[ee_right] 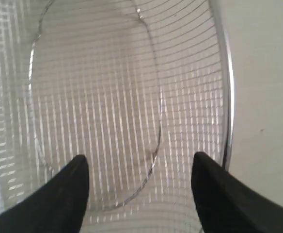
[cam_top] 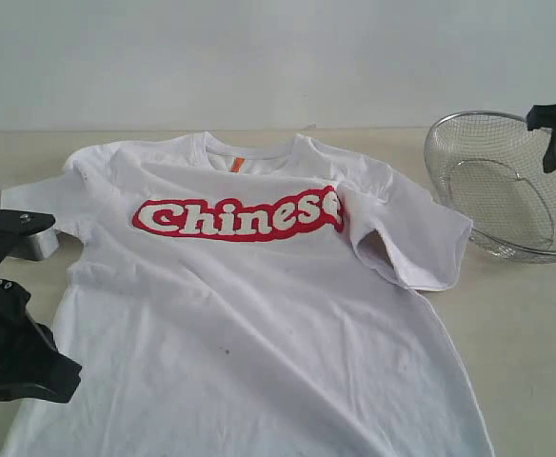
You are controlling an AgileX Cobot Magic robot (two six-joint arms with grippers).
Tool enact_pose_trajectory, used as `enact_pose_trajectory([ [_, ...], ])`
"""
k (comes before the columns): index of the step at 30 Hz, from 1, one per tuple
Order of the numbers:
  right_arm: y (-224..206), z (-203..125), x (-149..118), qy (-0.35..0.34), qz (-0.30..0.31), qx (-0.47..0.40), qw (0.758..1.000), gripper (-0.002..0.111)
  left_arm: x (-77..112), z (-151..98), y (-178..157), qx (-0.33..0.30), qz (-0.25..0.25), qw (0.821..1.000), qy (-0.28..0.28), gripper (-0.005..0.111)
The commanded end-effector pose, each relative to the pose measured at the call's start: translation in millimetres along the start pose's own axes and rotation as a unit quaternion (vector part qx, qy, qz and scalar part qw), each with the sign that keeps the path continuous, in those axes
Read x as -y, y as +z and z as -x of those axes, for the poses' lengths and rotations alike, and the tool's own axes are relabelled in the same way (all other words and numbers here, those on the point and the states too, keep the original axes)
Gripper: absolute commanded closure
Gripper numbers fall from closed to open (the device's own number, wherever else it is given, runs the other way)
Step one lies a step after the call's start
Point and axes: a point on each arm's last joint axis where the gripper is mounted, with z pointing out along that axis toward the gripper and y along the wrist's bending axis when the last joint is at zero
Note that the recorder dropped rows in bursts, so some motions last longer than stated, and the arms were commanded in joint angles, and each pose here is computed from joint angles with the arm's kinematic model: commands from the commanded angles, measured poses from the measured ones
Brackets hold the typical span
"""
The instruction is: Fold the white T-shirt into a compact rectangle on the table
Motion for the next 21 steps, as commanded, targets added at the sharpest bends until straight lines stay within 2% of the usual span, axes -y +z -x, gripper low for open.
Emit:
enact_pose_trajectory([
  [1,23.2,18.3,21.5,0.013,-0.010,-0.012,1.000,0.053,0.3,2.1,0.1,0.009,-0.001,1.000,-0.001,0.102],
  [10,50.9,31.1,31.3,0.000,-0.030,-0.001,1.000,0.053,0.3,4.0,0.1,0.019,-0.001,1.000,-0.006,0.102],
  [21,51.1,31.6,37.7,-0.010,-0.047,0.002,0.999,0.053,-0.3,5.2,0.0,0.026,0.003,1.000,-0.006,0.102],
])
